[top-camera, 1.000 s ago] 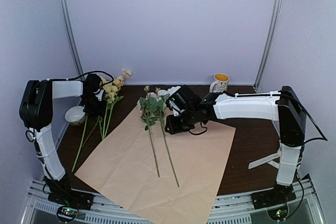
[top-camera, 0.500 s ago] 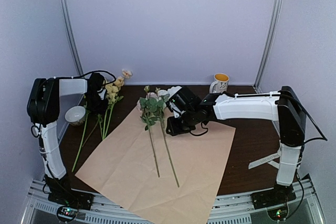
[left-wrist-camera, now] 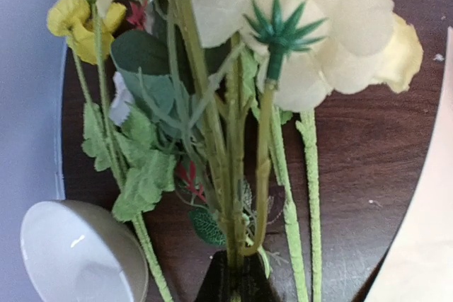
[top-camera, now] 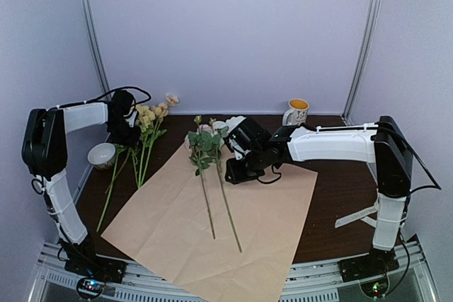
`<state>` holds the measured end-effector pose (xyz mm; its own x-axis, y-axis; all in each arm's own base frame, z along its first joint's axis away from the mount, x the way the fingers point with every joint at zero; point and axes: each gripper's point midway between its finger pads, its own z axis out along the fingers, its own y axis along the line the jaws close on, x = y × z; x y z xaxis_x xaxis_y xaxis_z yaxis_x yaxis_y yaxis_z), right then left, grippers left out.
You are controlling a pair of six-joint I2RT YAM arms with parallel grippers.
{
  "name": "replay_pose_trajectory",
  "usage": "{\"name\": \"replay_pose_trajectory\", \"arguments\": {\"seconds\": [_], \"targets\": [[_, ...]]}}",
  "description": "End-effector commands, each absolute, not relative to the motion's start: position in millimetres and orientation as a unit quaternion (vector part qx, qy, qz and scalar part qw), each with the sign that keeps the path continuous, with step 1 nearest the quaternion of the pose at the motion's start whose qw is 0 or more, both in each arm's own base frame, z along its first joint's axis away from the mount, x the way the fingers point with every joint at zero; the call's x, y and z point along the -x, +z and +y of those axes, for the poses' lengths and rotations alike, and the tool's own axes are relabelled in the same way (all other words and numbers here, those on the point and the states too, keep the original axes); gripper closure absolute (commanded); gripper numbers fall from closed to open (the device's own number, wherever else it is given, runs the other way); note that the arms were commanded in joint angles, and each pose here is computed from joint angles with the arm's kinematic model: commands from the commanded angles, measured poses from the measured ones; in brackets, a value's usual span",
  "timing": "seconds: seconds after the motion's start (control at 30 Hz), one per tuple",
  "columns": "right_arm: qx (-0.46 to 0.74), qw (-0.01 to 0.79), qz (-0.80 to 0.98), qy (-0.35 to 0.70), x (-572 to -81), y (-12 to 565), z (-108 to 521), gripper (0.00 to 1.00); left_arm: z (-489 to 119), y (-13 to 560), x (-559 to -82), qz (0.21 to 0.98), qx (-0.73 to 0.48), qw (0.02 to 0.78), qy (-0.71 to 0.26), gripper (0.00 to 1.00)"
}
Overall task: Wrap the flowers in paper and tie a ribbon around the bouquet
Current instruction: Pick up the fake flower from the corner of the board, then pass from the left arm to the right
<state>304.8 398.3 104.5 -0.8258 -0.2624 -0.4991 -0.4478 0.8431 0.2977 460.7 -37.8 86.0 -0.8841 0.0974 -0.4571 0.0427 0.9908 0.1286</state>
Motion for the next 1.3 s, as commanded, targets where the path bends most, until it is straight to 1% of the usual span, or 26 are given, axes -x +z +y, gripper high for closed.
{"name": "replay_pose_trajectory", "arguments": {"seconds": [0.0,0.17,0.3,0.43,0.5,0.6,0.7,0.77,0.87,0.97,1.0,1.07,1.2,1.23,1.27], "targets": [[0.192,0.250,0.928,0.201,-311.6,126.6,394.4,0.65,-38.9,161.7,-470.4,0.936,-0.024,0.348,0.049,1.00],[0.193,0.254,0.926,0.203,-312.2,132.2,394.5,0.65,-55.1,203.8,-460.6,0.914,-0.044,0.404,0.002,1.00],[0.202,0.256,0.922,0.211,-309.8,137.4,396.1,0.65,-80.8,249.5,-447.2,0.877,-0.067,0.471,-0.066,1.00],[0.233,0.274,0.894,0.269,-300.2,163.3,408.8,0.65,-129.8,306.9,-416.9,0.806,-0.100,0.550,-0.193,1.00],[0.252,0.302,0.861,0.322,-293.7,191.9,420.4,0.64,-166.1,342.2,-392.1,0.754,-0.134,0.583,-0.270,1.00],[0.284,0.345,0.806,0.388,-278.4,239.9,429.9,0.63,-218.9,384.5,-345.5,0.682,-0.193,0.613,-0.349,1.00],[0.312,0.384,0.751,0.438,-261.1,287.1,436.7,0.62,-267.0,414.0,-296.2,0.611,-0.248,0.617,-0.430,1.00],[0.323,0.406,0.720,0.461,-252.0,312.8,439.9,0.59,-290.0,425.8,-269.5,0.575,-0.269,0.606,-0.480,1.00],[0.324,0.430,0.687,0.489,-242.8,343.3,439.3,0.51,-310.5,431.4,-249.0,0.551,-0.281,0.589,-0.520,1.00],[0.306,0.459,0.662,0.507,-241.6,366.1,435.4,0.39,-326.7,431.2,-236.4,0.539,-0.295,0.579,-0.536,1.00],[0.302,0.466,0.659,0.508,-241.6,370.0,434.1,0.37,-332.0,431.4,-232.9,0.535,-0.300,0.575,-0.542,1.00],[0.298,0.471,0.657,0.508,-242.7,371.4,434.1,0.36,-341.8,433.5,-226.4,0.526,-0.311,0.566,-0.553,1.00],[0.305,0.464,0.655,0.513,-237.5,369.3,436.3,0.38,-351.7,436.1,-220.3,0.515,-0.323,0.561,-0.561,1.00],[0.303,0.464,0.658,0.509,-238.2,367.4,436.0,0.44,-353.0,435.8,-219.7,0.514,-0.325,0.560,-0.562,1.00],[0.301,0.464,0.663,0.505,-239.8,364.9,435.3,0.57,-353.7,436.5,-219.0,0.513,-0.326,0.558,-0.565,1.00]]}}
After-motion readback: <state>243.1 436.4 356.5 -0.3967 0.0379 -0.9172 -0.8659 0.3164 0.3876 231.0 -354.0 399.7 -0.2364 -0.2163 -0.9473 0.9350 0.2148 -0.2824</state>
